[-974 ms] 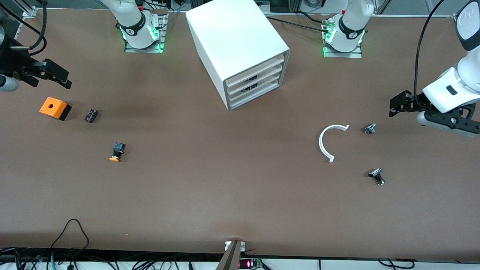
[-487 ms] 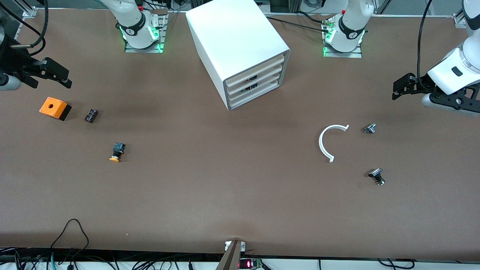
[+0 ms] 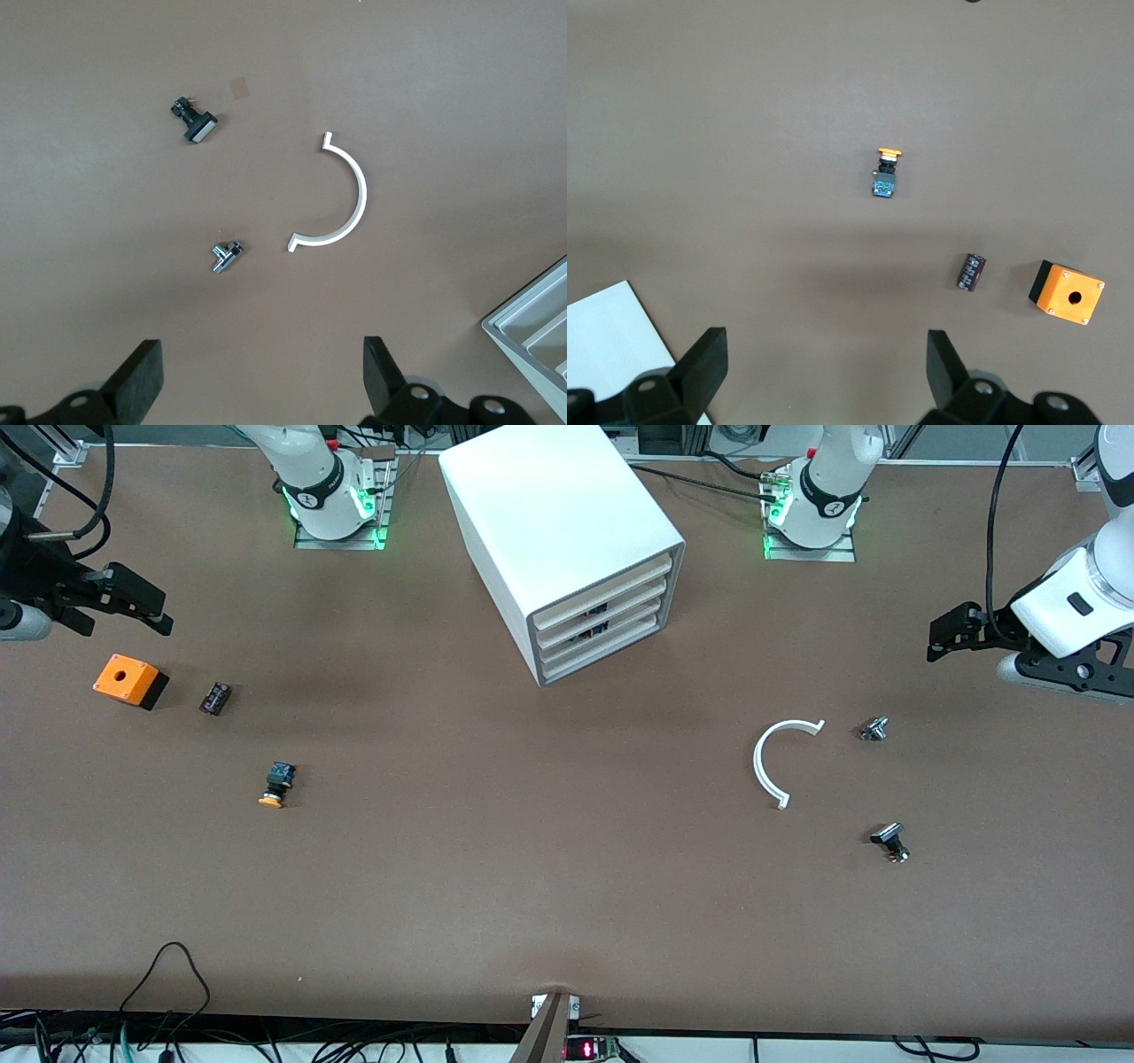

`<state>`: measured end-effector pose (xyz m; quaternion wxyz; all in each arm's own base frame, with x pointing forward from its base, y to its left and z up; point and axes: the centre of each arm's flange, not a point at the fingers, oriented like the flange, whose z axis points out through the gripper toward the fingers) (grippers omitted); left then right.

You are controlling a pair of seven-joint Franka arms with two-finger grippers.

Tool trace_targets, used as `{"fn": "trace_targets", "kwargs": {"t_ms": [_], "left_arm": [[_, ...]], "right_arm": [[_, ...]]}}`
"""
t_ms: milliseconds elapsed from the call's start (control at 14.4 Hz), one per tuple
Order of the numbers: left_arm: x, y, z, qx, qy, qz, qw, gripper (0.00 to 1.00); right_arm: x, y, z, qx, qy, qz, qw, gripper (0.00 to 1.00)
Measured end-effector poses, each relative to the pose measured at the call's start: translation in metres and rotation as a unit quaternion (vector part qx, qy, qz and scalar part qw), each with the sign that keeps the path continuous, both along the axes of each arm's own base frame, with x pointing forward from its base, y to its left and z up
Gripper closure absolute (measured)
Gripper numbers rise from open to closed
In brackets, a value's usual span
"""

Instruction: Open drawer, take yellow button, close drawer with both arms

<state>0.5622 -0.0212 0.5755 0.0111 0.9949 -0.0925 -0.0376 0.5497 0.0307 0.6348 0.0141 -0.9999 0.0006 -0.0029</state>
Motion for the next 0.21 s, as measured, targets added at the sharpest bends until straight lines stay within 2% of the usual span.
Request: {"fn": "trace_targets", "kwargs": {"t_ms": [209], "left_arm": [[0.0004,-0.0005,-0.0003,0.000,0.000,0.000,1.000,0.00]], "right_arm": [[0.0003,0.0000,0.0003,0.000,-0.002,0.000,1.000,0.00]]}}
